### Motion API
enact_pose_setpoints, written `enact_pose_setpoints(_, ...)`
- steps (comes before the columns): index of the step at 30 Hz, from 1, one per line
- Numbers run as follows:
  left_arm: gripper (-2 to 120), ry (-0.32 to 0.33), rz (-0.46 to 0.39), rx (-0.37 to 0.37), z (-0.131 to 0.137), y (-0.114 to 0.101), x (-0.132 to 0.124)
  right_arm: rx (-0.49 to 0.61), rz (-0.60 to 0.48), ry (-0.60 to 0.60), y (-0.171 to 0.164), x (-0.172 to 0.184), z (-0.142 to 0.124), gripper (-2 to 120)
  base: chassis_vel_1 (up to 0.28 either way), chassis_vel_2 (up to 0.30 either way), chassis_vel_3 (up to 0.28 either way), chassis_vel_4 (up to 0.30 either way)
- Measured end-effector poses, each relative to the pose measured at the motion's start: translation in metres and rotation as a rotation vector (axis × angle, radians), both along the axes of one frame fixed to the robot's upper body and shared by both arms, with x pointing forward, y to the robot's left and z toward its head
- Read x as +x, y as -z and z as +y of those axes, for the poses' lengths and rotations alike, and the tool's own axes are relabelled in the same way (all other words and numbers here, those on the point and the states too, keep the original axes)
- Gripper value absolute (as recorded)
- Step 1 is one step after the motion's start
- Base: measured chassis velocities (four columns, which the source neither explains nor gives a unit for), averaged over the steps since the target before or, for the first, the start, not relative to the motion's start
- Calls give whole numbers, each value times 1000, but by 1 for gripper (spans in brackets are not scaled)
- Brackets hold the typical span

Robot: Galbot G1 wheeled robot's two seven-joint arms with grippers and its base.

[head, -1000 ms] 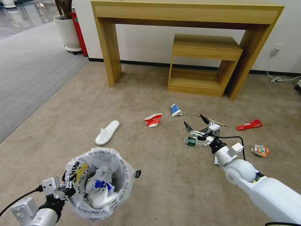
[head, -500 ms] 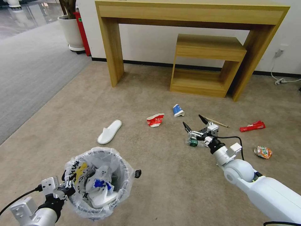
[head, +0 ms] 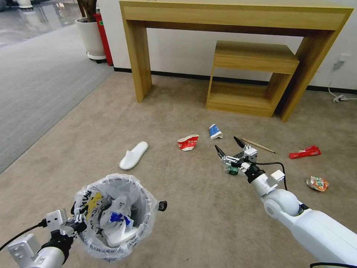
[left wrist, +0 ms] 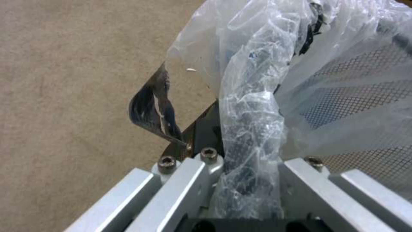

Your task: Pick up the trash bin and place the garbage on the floor into it.

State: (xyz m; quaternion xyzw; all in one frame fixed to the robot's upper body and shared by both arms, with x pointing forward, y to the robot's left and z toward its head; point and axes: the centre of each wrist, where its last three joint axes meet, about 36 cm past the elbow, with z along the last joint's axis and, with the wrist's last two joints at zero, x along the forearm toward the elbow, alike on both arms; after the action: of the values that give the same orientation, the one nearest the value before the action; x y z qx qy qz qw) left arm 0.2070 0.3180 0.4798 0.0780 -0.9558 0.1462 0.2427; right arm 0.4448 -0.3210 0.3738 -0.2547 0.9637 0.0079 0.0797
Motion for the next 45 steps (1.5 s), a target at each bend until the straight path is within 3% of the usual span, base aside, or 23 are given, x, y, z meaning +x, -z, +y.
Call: enact_pose_setpoints(45, 1, -11, 1, 4, 0, 3, 1, -41, -44, 16, 3, -3, -13, 100, 6, 6, 8, 7)
